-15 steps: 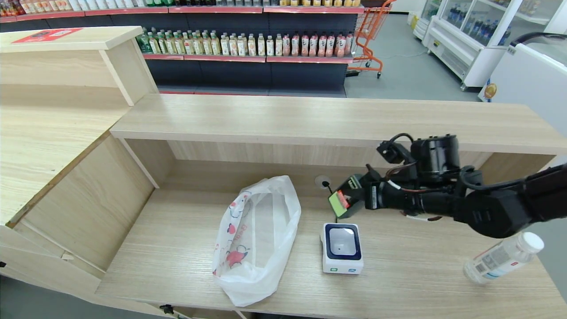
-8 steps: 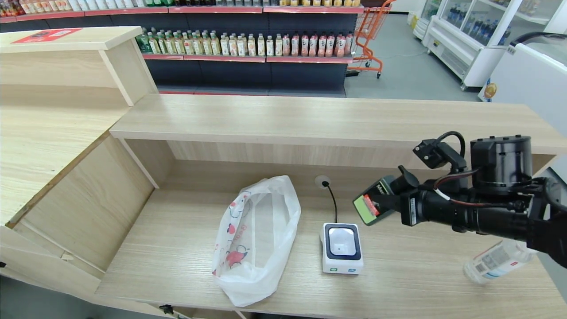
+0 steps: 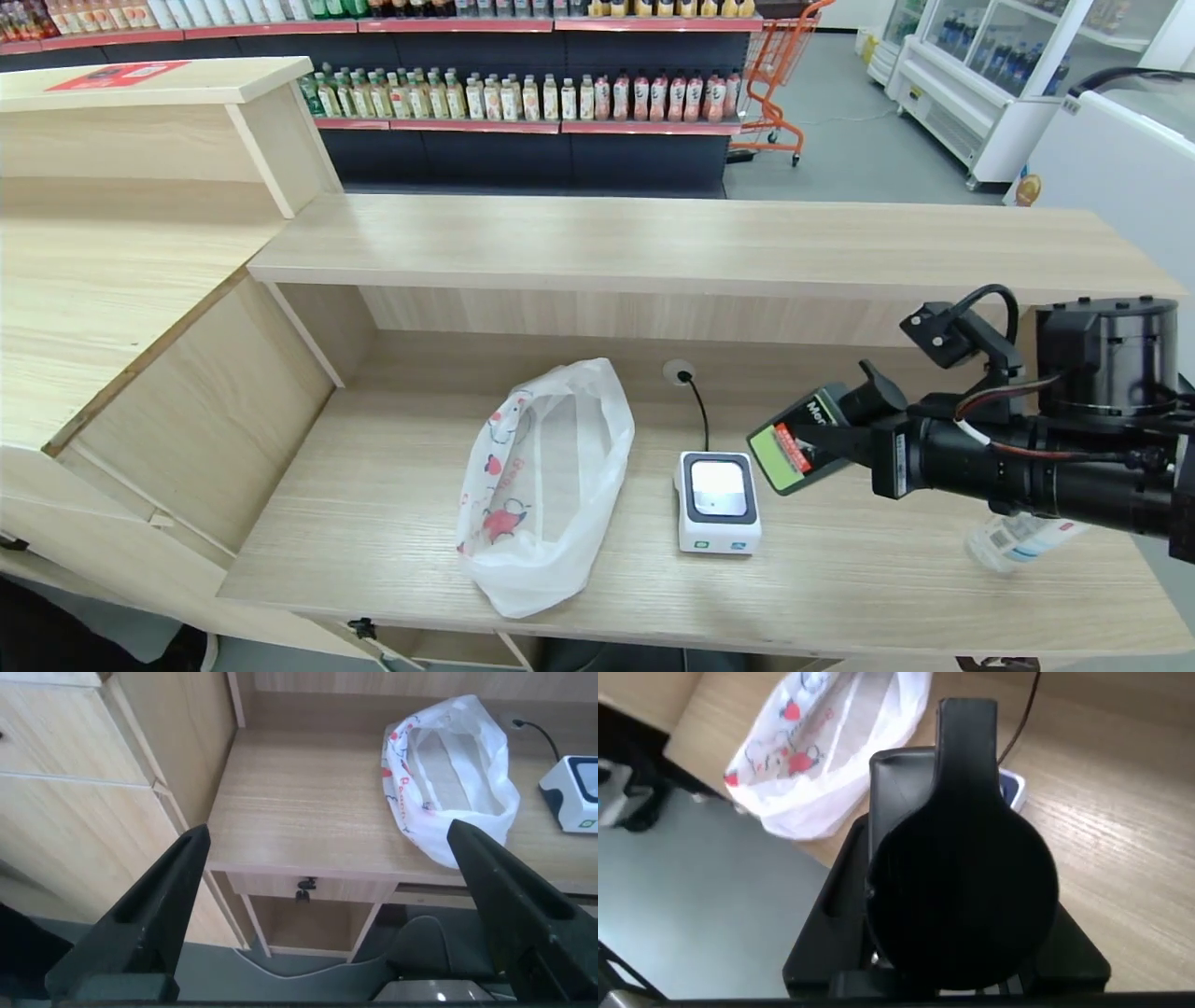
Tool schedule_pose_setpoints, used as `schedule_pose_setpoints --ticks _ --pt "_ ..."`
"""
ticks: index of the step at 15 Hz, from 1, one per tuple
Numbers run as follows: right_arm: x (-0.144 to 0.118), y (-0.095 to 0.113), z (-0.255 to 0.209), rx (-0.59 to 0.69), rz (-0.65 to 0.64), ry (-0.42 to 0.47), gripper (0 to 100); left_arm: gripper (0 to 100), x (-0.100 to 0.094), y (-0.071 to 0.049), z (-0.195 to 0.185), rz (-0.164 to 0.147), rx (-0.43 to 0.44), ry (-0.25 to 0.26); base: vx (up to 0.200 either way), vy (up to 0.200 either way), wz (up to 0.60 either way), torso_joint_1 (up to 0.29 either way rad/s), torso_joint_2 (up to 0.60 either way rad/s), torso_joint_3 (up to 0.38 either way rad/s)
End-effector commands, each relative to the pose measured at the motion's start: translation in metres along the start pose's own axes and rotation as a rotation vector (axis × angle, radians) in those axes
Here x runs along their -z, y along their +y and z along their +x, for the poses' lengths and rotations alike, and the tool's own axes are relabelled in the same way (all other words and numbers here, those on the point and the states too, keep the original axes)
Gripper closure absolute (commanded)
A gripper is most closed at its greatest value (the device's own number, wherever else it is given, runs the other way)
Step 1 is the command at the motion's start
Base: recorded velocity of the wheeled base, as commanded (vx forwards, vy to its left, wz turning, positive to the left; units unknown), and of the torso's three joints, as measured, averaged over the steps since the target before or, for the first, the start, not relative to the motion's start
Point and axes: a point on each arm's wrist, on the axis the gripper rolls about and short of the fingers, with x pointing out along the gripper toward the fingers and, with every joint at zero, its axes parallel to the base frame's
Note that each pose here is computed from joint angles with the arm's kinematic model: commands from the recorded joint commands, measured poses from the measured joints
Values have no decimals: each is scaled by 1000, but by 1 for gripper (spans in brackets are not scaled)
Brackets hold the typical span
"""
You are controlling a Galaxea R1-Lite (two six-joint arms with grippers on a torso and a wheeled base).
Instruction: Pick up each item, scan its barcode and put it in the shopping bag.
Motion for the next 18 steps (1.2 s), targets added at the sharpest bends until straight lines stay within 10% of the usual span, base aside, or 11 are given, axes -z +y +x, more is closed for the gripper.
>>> schedule_pose_setpoints --ticks 1,10,18 --pt "2 0 7 -25 30 21 100 0 0 0 0 0 0 1 0 200 0 27 2 -2" --pt "34 -17 93 -5 -4 160 100 0 0 0 0 -3 0 1 0 67 0 3 2 0" --pt "65 4 181 -113 -259 -12 100 0 0 0 0 -3 0 1 0 0 0 0 0 0"
